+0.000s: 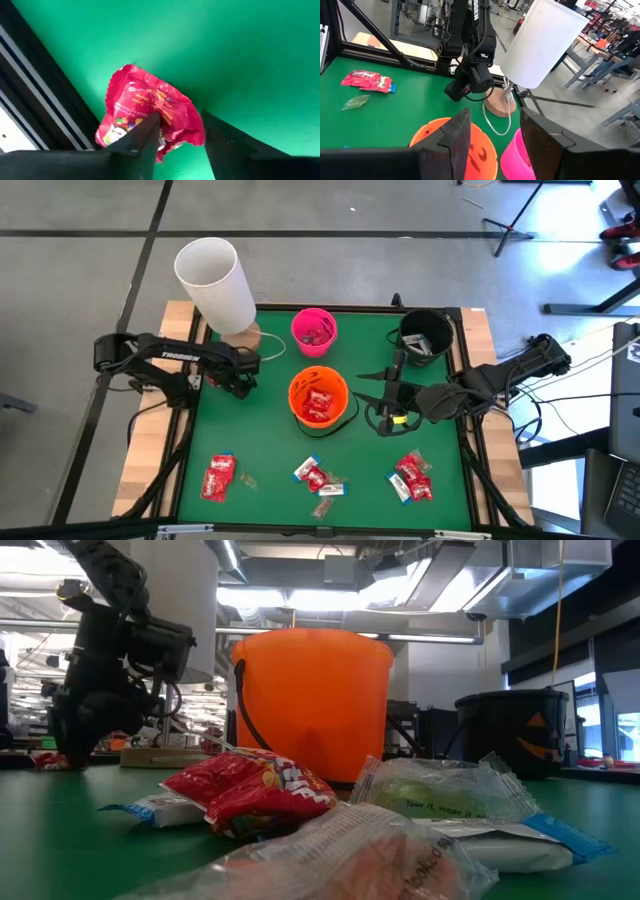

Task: Sort candy
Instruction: Put the red candy into the orange bucket

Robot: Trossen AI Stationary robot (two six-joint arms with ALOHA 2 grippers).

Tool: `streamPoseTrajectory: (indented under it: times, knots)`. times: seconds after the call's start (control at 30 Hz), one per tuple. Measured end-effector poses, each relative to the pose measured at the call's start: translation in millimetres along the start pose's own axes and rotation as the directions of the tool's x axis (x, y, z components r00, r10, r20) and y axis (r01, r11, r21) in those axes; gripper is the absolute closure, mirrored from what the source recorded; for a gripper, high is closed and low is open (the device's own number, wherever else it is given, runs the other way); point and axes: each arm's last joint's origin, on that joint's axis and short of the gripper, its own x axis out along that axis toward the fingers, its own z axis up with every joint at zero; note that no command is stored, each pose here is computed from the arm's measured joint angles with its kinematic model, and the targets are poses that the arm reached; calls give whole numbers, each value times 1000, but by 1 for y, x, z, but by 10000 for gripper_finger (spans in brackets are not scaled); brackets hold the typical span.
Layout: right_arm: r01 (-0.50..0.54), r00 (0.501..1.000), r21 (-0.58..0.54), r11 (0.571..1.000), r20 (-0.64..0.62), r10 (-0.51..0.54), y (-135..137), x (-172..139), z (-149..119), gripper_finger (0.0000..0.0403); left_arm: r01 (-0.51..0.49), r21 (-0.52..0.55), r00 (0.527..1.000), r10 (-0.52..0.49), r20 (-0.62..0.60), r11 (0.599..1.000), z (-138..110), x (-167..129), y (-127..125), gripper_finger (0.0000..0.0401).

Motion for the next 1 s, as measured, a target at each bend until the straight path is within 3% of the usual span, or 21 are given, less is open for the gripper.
streamPoseTrajectory:
  times: [0.23, 0.4, 0.53, 0.7, 0.8, 0.93, 1.0]
  knots:
    - [0, 1000, -2, 1000, 1, 0, 0, 0, 0, 237, 68, 121, 989, -82, 119, 990, 4, -36, -26, 386]
    - [0, 1000, -2, 1000, 1, 0, 0, 0, 0, 237, 75, 207, 969, -120, 215, 975, 2, -81, -42, 398]
    - [0, 1000, -2, 1000, 1, 0, 0, 0, 0, 237, 97, 265, 923, -186, 337, 959, -1, -132, -53, 400]
    - [16, 1000, -2, 1000, 0, -16, 0, 0, 0, 237, 155, 381, 801, -342, 491, 911, -11, -195, -63, 401]
    - [17, 1000, -2, 1000, 0, -17, 0, 0, 0, 237, 167, 462, 692, -437, 575, 871, -18, -227, -68, 401]
    - [17, 1000, 1, 1000, 2, -17, 0, 0, 0, 237, 191, 600, 522, -598, 608, 777, -26, -255, -81, 401]
    - [18, 1000, 3, 1000, 5, -18, -1, 0, 1, 237, 197, 663, 461, -665, 588, 723, -28, -262, -87, 401]
